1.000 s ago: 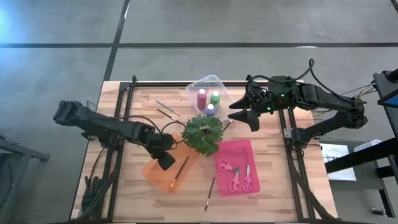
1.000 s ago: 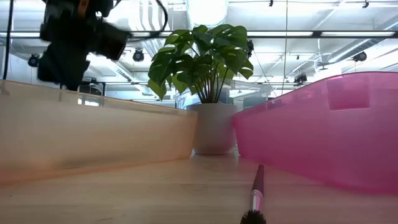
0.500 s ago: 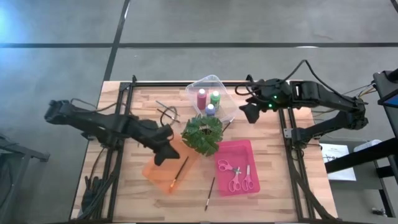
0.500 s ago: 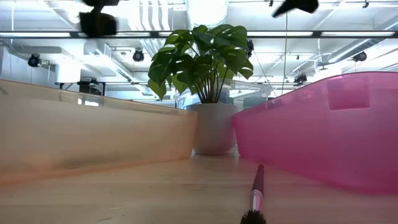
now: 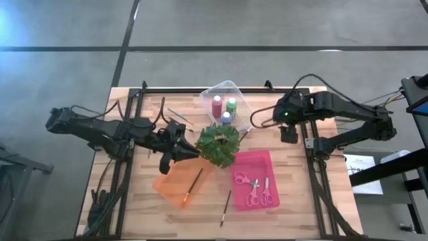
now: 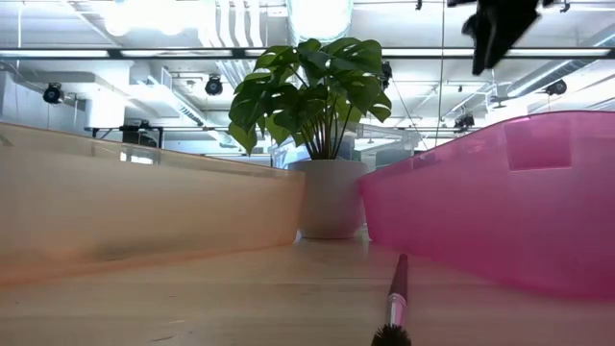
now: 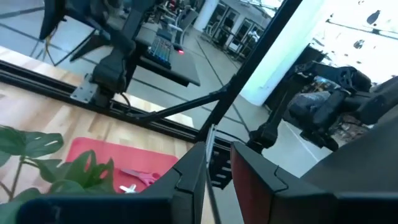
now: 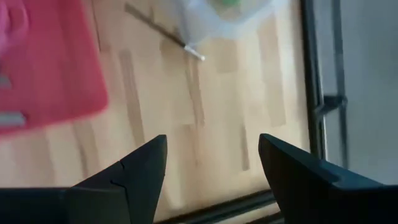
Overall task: Pick & Place Paint Supplies
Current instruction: Put the white eyeshadow brush into the orange bin
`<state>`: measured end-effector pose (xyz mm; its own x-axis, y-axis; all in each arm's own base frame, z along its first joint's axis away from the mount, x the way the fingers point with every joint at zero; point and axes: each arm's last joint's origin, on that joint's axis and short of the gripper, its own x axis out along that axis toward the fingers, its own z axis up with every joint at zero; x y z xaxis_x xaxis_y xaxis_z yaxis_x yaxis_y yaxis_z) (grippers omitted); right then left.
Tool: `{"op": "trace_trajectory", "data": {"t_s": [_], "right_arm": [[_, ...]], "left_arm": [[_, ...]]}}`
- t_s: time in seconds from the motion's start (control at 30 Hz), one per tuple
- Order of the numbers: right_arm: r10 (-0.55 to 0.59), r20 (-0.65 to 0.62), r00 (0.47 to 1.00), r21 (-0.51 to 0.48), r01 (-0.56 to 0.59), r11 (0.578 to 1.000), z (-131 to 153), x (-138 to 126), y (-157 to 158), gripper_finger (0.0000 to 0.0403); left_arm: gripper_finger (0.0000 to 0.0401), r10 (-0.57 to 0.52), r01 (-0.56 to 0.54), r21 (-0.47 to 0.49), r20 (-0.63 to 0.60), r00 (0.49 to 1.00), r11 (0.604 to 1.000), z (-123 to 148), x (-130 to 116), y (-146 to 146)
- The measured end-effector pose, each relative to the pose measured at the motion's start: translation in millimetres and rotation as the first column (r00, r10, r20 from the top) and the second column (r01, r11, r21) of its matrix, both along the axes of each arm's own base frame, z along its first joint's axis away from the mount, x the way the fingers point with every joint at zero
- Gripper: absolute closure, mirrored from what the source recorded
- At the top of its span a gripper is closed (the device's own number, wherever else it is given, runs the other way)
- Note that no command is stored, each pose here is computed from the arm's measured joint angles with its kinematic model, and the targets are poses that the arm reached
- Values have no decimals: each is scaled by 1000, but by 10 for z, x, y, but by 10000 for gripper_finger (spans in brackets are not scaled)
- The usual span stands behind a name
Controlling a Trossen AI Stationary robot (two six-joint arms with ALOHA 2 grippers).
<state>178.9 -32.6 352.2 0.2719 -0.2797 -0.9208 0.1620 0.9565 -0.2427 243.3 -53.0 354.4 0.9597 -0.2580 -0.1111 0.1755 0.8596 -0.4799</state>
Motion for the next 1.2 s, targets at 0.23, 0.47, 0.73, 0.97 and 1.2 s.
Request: {"op": "trace_trajectory", "data": {"t_s": [0.23, 0.47, 0.73, 0.97, 1.2], "right_arm": [[49, 187, 981, 4, -51, 999, -584, 86, -59, 154], [-476, 492, 729, 353, 332, 875, -913, -171, -234, 154], [-965, 198, 174, 825, 502, 260, -1357, -341, -342, 154], [-905, -266, -333, 875, 310, -371, -1721, -323, -367, 154], [-809, -438, -392, 848, 119, -517, -1963, -222, -429, 154]], "left_arm": [[317, 7, -7, 7, -12, 1000, 1000, -29, 3, 1], [317, 20, -21, -49, -21, 1000, 999, -21, 3, 3], [317, 20, -21, -56, -17, 1000, 998, -1, 2, 3], [317, 23, -25, -84, -19, 1000, 996, 8, 3, 4], [317, 49, -53, -134, -32, 998, 990, 9, 4, 11]]}}
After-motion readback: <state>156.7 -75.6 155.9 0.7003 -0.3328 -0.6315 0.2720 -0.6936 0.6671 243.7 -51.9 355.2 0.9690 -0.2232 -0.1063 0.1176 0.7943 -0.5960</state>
